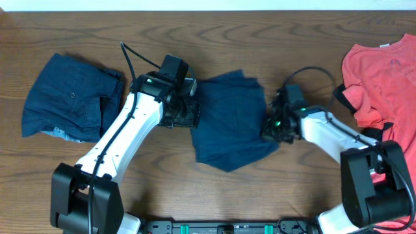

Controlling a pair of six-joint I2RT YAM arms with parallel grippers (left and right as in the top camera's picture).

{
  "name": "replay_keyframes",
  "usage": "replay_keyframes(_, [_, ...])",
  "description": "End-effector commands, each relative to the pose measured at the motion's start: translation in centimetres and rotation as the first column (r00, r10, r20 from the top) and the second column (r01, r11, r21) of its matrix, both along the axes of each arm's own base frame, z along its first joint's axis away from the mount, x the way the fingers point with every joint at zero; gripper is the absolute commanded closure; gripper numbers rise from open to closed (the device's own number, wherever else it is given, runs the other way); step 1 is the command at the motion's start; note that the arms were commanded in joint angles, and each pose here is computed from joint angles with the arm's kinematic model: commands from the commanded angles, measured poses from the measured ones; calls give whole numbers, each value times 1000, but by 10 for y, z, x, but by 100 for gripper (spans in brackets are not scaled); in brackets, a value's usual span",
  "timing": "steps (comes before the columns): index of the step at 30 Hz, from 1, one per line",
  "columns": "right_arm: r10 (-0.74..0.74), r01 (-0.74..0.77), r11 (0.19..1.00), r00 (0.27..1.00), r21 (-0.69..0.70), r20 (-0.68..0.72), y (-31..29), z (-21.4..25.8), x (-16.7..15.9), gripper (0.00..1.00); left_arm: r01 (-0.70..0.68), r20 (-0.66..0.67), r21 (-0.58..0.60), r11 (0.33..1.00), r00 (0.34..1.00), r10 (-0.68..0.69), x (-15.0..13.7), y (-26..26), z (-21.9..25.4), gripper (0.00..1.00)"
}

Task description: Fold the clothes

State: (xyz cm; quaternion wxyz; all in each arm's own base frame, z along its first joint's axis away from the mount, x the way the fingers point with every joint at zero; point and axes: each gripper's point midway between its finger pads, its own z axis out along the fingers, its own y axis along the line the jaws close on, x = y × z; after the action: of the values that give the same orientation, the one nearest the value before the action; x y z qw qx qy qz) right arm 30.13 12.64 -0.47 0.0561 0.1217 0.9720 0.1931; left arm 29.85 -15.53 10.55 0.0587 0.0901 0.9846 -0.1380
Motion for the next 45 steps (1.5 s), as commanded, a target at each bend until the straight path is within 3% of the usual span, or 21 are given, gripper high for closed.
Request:
replay_keyframes(1, [-94, 95, 992, 995, -87, 25, -46, -22, 17, 99, 1, -26, -8, 1000, 1000, -1, -5, -1, -4, 39])
replay_keyframes(5, [-75, 74, 997, 996, 27, 41, -38, -14, 23, 99, 0, -24, -8, 1000, 1000, 0, -4, -1, -4, 36])
replay_keyframes(12, [-48, 48, 999, 999, 22, -15, -36, -17, 8, 99, 0, -23, -10, 1000, 1000, 0, -4, -1, -4, 35])
replay_keyframes(17, [-31, 34, 999, 978, 7, -206, -23, -21, -38, 99, -1, -31, -12, 1000, 1000, 1, -6, -2, -4, 34])
replay_keyframes(19, [8, -8, 1000, 962, 1, -274, -14, -21, -59, 99, 7, -41, -35, 999, 999, -8, -9, -8, -4, 27])
replay_keyframes(22, [78, -73, 997, 949, 26, -305, 2, -17, -75, 99, 33, -51, -53, 998, 998, -36, -15, -17, -4, 25])
replay_keyframes(25, [123, -114, 992, 960, 53, -252, 11, -8, -69, 99, 51, -65, -49, 997, 996, -54, -23, -25, -6, 25])
replay_keyframes(29, [158, -154, 985, 986, 72, -54, 12, 25, -35, 98, 8, -123, -36, 999, 992, -12, -40, -34, -19, 27])
replay_keyframes(35, [120, -144, 986, 961, 81, 248, 4, 93, 8, 96, -141, -182, -26, 990, 974, 134, -55, -39, -50, 63])
replay_keyframes(37, [106, -136, 988, 943, 75, 315, 0, 110, 14, 95, -221, -206, -19, 975, 955, 212, -59, -37, -62, 69])
replay_keyframes(45, [92, -113, 993, 921, 33, 378, -8, 128, 17, 94, -441, -208, 24, 897, 875, 436, -67, -20, -108, 69])
